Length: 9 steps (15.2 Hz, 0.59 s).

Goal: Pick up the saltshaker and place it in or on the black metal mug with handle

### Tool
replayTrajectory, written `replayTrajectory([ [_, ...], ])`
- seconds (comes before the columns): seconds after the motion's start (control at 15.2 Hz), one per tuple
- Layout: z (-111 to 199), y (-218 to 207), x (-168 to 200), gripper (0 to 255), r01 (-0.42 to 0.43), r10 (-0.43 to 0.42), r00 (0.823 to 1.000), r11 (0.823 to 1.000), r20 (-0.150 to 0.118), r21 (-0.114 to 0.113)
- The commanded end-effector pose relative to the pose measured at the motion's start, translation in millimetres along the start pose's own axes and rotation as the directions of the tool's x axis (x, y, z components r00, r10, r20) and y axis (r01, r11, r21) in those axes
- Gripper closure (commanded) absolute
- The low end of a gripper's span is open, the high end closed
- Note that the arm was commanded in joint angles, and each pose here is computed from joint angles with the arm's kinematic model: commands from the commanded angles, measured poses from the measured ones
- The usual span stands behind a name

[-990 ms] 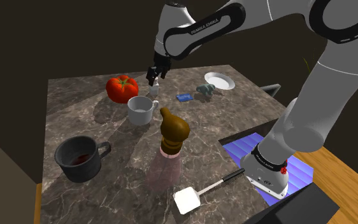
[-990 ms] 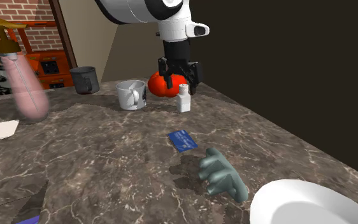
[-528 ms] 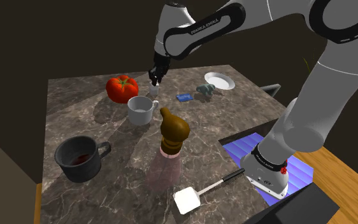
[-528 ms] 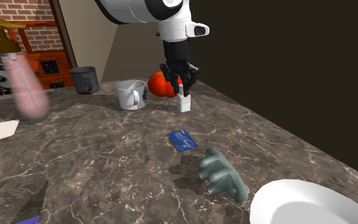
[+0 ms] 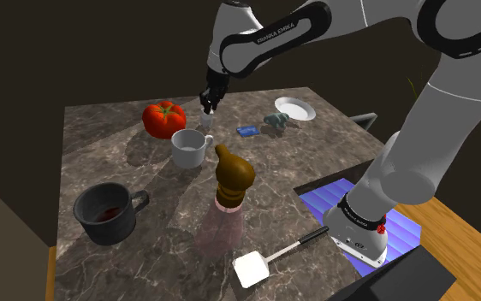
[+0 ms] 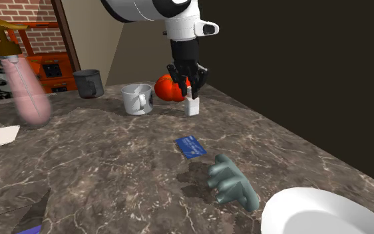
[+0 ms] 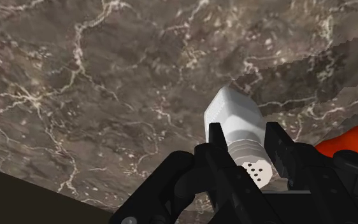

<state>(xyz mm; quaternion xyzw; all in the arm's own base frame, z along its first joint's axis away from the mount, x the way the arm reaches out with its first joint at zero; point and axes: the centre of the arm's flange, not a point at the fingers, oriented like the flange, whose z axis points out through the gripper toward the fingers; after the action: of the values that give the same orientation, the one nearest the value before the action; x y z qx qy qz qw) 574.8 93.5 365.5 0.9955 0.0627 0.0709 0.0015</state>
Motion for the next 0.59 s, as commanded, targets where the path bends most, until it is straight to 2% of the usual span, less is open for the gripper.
replayTrajectory([
  [0.0,-9,0,1,255,0.000,0.000,1.000,1.000,0.000,0.000],
  [0.53,-51,1,7,255,0.000,0.000,1.000,1.000,0.000,0.000],
])
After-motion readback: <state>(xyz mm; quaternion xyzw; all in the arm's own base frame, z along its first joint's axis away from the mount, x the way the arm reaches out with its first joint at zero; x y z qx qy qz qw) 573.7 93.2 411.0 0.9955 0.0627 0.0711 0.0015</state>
